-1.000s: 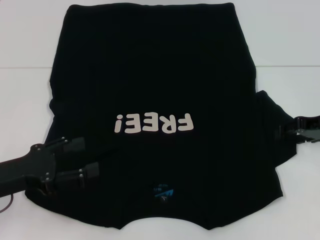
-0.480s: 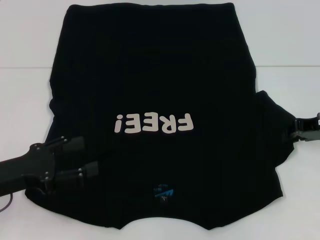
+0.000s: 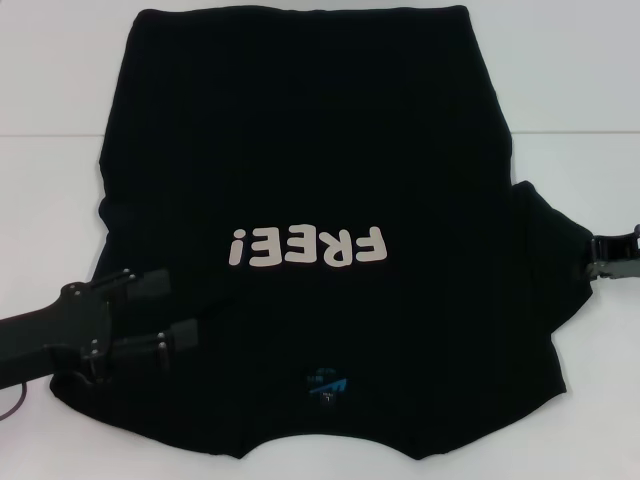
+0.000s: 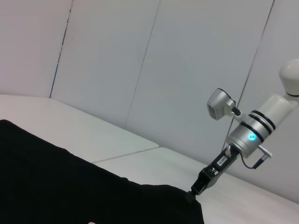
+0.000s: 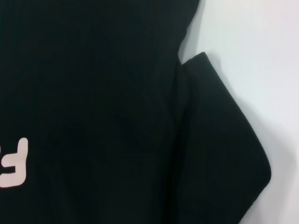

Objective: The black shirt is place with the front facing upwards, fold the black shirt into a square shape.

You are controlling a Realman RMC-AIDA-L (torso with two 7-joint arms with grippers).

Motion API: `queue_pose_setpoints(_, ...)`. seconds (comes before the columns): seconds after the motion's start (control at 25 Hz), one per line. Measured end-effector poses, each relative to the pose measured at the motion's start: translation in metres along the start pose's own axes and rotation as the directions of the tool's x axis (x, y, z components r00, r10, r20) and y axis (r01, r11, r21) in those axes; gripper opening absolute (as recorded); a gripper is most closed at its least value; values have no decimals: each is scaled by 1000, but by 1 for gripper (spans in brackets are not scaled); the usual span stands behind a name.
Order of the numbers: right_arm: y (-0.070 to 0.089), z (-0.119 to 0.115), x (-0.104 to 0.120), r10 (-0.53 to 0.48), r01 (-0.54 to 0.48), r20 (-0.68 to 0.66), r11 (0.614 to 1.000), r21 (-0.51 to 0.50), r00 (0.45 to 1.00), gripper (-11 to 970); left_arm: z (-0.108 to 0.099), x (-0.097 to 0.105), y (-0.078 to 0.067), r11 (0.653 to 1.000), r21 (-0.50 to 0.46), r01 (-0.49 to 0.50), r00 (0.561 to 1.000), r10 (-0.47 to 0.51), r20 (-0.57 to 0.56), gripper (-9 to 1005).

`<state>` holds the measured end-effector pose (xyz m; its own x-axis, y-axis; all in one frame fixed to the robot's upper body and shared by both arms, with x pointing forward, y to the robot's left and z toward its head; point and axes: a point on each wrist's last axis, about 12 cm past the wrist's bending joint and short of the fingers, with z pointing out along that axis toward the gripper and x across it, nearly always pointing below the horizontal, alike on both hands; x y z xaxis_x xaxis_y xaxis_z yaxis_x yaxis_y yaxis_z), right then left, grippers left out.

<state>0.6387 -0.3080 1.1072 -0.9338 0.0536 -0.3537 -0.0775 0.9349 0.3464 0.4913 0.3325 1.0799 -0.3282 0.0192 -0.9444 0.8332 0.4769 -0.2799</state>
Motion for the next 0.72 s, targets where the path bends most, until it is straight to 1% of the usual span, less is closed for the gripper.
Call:
queue_pose_setpoints(0.2,-7,-8,-2,3,-3,25,1000,5,1000,10,0,0,0,1000,-3,0,1000,0,0,890)
queue_pose_setpoints(0.32,-14,-18,-3,18,-18,48,1000,5,999,10,0,0,1,1000,-4,0,1000,0,-2,891)
queue_pose_setpoints(0.44,-19,-30,-6,11,-11,89,1000,0,996,11,0,0,1,1000,-8,1,1000,-1,-2,891)
queue_pose_setpoints(0.56,-17,-37,-9,-11,14,118,1000,-24,993,11,-1,1,1,1000,-11,2,1000,-2,-1,891)
queue_pose_setpoints(0.72,-11,-39,-13,-47,53,130,998,-41,990,10,-1,1,1,1000,-12,3,1000,-3,-2,891)
